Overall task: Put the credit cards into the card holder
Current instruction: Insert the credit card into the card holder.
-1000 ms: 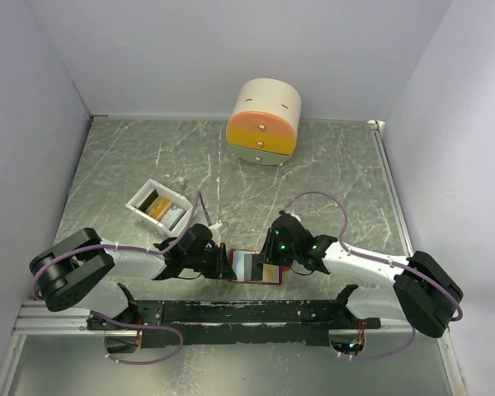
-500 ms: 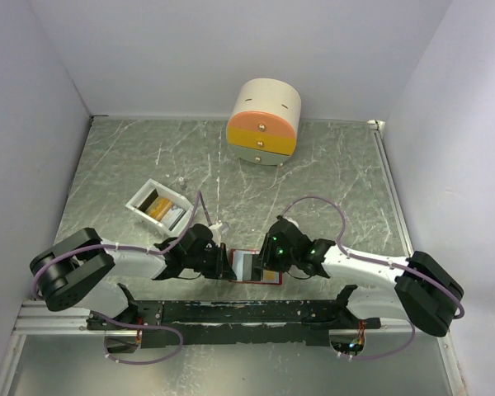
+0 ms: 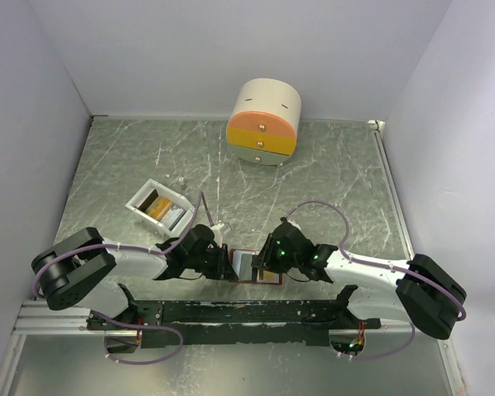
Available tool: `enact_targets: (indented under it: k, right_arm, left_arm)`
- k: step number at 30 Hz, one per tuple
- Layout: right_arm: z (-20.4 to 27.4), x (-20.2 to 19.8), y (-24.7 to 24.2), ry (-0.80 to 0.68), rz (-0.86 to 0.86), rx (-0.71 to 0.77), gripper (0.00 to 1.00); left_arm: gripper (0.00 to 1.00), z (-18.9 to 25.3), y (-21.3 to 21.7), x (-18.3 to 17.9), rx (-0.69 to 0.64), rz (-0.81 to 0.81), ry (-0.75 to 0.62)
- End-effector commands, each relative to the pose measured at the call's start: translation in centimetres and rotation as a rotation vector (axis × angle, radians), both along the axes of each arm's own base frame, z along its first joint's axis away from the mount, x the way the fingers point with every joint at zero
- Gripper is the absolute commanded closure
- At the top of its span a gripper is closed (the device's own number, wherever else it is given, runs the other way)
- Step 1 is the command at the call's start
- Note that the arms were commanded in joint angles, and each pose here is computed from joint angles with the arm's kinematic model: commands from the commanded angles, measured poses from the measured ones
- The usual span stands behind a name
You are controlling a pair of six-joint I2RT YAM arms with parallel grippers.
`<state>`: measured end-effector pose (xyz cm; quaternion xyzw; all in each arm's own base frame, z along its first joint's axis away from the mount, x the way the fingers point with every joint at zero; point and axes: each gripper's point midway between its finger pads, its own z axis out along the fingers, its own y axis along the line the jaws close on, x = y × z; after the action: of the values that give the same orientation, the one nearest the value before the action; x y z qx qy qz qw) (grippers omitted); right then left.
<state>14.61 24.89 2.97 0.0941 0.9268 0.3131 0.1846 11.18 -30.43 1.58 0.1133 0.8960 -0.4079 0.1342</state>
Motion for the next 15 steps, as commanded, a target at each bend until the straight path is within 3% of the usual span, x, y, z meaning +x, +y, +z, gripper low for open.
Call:
enact_targets:
  k: [1, 15]
  right_arm:
    - [0.3, 0.3, 0.3, -0.011, -0.031, 0.039, 0.71]
    - [0.2, 0.6, 0.7, -0.03, -0.018, 0.043, 0.7]
  left_arm:
    - [0.79, 0.3, -0.3, -0.4, 0.008, -0.013, -0.008]
    - [0.63, 1.4, 1.7, 1.7, 0.077, 0.132, -0.101]
